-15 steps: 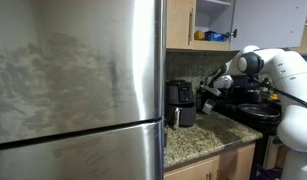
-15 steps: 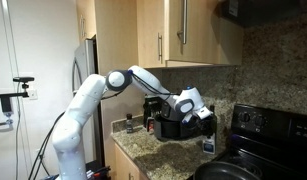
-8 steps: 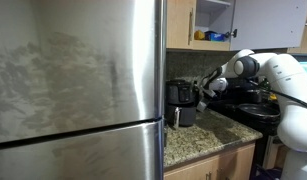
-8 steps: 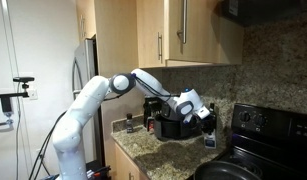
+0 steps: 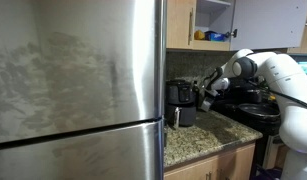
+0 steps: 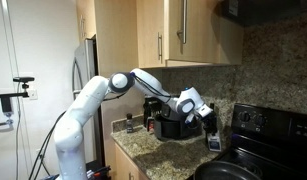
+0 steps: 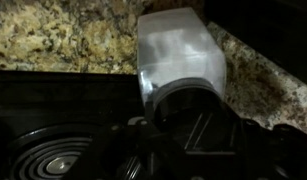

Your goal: Move the salt cellar to the right

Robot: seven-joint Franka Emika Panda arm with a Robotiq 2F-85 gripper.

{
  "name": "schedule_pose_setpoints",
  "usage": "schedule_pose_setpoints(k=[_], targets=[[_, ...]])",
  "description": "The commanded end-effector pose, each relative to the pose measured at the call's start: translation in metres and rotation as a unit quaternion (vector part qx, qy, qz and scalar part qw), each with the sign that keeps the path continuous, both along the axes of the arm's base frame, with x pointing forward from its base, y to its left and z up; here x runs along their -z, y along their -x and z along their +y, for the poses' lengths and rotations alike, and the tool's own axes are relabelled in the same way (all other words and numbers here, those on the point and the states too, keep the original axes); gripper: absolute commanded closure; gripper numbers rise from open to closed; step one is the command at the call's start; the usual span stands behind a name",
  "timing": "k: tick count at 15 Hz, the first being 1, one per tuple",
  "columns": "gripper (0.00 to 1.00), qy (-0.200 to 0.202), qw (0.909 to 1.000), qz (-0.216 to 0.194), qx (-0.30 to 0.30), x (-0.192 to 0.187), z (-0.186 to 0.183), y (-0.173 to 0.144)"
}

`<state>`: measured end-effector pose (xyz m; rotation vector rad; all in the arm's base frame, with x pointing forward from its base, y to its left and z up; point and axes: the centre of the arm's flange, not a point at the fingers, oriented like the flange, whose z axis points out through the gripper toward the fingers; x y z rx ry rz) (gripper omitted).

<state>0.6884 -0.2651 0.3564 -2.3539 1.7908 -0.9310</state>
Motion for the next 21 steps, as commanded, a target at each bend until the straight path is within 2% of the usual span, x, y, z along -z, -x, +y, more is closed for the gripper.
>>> schedule_pose_setpoints(k=[1,6,8,11,17,21], targets=[[0.63,0.04,0.9991,0.018,0.003,-0.022,0.002,-0.005],[0.63,0.031,0.9969,0.069,0.02,-0.026,-0.006,-0.023],[0.63,0.022,0.9969,0.071,0.027,-0.029,-0.011,-0.028],[0.63,0.024,0.9973,0.062,0.032,-0.027,-0.017,-0.035],[0.63,0.032,0.9982,0.047,0.02,0.004,-0.026,-0.052],[0.63,0.025,0.9991,0.034,0.012,-0.003,-0.023,-0.062]])
